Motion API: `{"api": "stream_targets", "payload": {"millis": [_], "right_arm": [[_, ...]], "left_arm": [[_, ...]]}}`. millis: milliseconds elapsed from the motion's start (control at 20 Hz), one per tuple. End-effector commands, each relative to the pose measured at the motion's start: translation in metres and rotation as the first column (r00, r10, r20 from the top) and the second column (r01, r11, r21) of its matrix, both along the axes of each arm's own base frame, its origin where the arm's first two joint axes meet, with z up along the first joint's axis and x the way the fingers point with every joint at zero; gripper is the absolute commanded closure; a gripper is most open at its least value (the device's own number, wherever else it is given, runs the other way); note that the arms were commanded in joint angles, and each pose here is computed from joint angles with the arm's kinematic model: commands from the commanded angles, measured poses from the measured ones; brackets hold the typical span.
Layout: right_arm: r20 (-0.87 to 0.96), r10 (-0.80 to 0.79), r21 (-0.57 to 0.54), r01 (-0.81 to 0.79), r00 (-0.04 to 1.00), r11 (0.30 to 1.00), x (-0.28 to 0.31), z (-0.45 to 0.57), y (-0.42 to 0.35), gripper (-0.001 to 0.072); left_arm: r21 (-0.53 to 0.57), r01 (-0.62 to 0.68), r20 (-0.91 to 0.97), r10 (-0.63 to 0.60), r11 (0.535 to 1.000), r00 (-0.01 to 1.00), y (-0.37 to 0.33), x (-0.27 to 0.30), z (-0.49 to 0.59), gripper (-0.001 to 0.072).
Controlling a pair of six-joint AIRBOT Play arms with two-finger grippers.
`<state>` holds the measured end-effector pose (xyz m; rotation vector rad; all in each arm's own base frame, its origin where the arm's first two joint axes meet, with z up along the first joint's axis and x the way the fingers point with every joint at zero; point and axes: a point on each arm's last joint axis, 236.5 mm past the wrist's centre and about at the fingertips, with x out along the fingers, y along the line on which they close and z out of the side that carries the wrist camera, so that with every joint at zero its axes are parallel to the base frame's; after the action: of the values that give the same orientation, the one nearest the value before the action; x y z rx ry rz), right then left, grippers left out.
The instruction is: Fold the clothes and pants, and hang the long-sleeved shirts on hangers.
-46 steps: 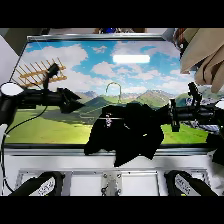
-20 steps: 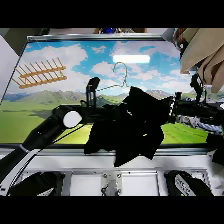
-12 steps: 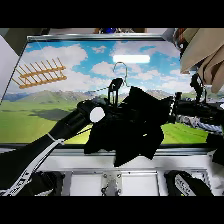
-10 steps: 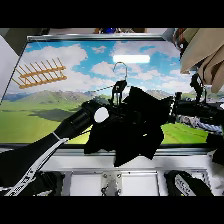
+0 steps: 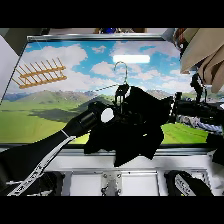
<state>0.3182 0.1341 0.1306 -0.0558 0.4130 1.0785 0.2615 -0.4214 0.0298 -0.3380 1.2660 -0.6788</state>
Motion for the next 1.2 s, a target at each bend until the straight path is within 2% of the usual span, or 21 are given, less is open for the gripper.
{"api": "stream_targets", "payload": {"millis": [0, 150, 200, 250, 300, 350, 600, 700, 850, 1150], "right_arm": [[-0.001, 0.010, 0.002, -0.010, 1.000, 1.000, -0.002, 0.001, 0.001, 0.0697], [-0.001, 0.010, 0.002, -0.010, 1.000, 1.000, -0.002, 0.001, 0.001, 0.0696], [-0.001, 0.010, 0.002, -0.010, 1.000, 1.000, -0.002, 0.001, 0.001, 0.0697], [-0.001, 0.010, 0.002, -0.010, 1.000, 1.000, -0.002, 0.001, 0.001, 0.0697], [-0.001, 0.010, 0.002, -0.010, 1.000, 1.000, -0.002, 0.001, 0.001, 0.0697], [-0.001, 0.010, 0.003, -0.010, 1.000, 1.000, -0.002, 0.001, 0.001, 0.0696], [0.024, 0.007, -0.005, -0.006, 1.000, 1.000, -0.005, 0.008, 0.001, 0.0697], [0.037, 0.004, -0.009, -0.003, 0.999, 1.000, -0.008, 0.013, 0.002, 0.0697], [0.007, -0.013, 0.005, 0.013, 1.000, 1.000, -0.010, 0.016, 0.003, 0.0698], [-0.046, -0.040, 0.034, 0.041, 0.998, 0.999, -0.008, 0.017, 0.006, 0.0698]], "left_arm": [[0.003, -0.029, -0.028, 0.029, 1.000, 0.999, -0.002, 0.002, -0.008, 0.0323], [-0.017, -0.054, -0.022, 0.053, 0.998, 0.998, -0.005, 0.007, -0.006, 0.0325], [-0.018, -0.060, -0.027, 0.060, 0.998, 0.998, -0.005, 0.007, -0.006, 0.0401], [-0.018, -0.060, -0.026, 0.060, 0.998, 0.998, -0.005, 0.007, -0.006, 0.0570], [-0.018, -0.061, -0.025, 0.060, 0.998, 0.998, -0.005, 0.008, -0.006, 0.0669], [-0.018, -0.062, -0.025, 0.062, 0.998, 0.998, -0.004, 0.008, -0.006, 0.0690], [0.030, -0.089, -0.063, 0.091, 0.996, 0.994, 0.023, 0.018, -0.006, 0.0691], [0.105, -0.094, -0.006, 0.095, 0.990, 0.995, 0.055, 0.031, 0.001, 0.0692], [0.151, -0.114, 0.077, 0.103, 0.982, 0.992, 0.092, 0.041, 0.029, 0.0692], [0.106, -0.135, 0.179, 0.114, 0.985, 0.977, 0.131, 0.039, 0.090, 0.0691]]}}
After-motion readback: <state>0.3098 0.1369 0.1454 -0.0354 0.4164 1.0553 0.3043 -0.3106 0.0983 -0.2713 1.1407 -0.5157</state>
